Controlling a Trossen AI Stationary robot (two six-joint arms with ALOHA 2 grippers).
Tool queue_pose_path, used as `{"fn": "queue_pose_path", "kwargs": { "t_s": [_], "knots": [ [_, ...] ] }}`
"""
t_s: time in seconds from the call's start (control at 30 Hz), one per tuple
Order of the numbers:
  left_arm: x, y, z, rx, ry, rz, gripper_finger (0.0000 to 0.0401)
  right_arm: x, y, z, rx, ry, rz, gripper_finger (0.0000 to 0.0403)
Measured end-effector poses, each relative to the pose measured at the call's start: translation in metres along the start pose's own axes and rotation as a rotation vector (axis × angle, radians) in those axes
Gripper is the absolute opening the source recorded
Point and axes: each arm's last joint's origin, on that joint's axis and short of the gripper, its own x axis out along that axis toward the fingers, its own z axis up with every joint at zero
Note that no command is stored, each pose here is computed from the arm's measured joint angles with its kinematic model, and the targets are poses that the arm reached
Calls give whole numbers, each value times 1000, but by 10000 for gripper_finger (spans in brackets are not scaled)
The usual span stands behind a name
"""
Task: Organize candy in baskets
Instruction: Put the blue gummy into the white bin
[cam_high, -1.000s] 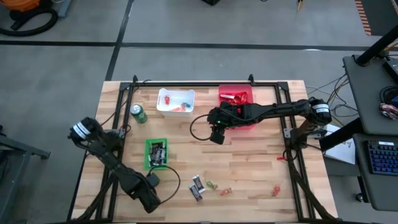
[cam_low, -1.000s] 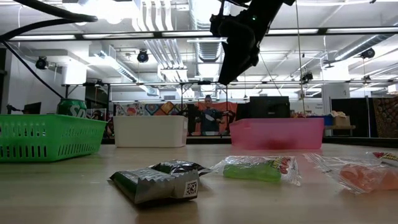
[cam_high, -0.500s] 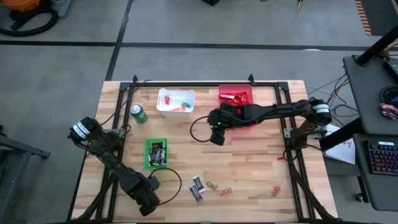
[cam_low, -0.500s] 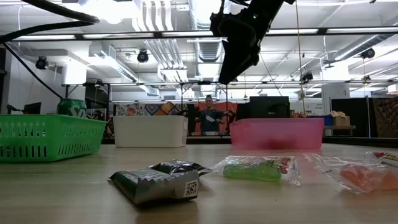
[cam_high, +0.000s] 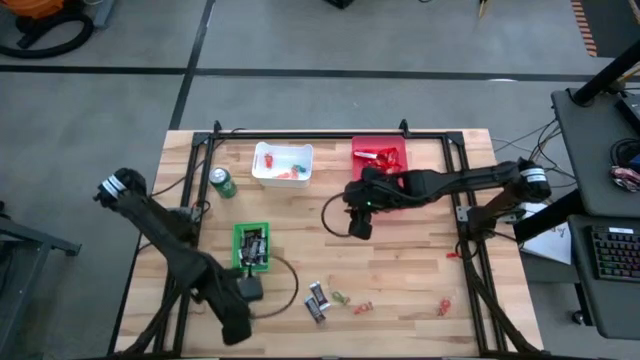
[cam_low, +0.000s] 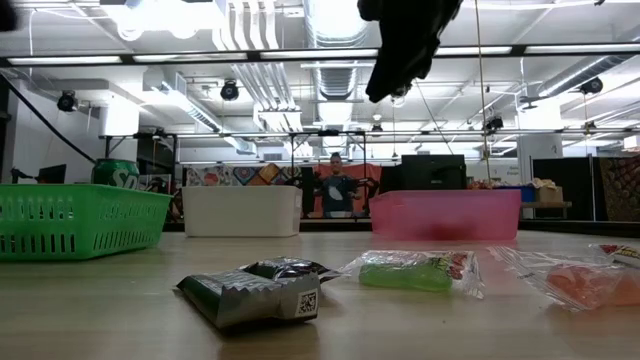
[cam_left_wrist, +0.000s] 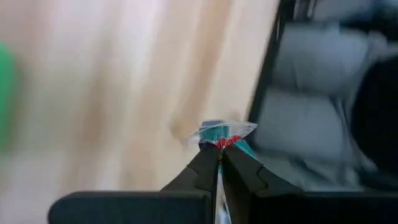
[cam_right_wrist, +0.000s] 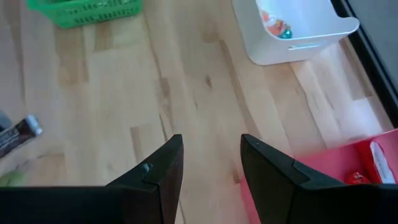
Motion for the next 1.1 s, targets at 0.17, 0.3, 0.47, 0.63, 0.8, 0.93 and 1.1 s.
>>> {"fn": "queue_pose_path", "kwargs": {
  "t_s": [0.17,0.3,0.47,0.63,0.8,0.93,1.1],
  "knots": [
    [-40,15,24,135,-259,129,0,2,13,-11,-33,-9,23,153],
    [-60,38,45,219,-425,300,0,8,19,-22,-50,-12,37,153],
    [-69,80,77,288,-579,637,0,26,22,-36,-54,-71,50,153],
    [-79,142,119,185,-634,960,0,46,21,-52,-14,-181,50,153],
    [-86,215,152,29,-549,1052,0,56,15,-59,-19,-318,-59,153],
    [-86,267,164,-64,-433,1016,0,56,7,-57,-38,-327,-107,153],
    [-73,308,171,-143,-326,917,0,54,3,-50,-18,-337,-113,153]
  ]
}}
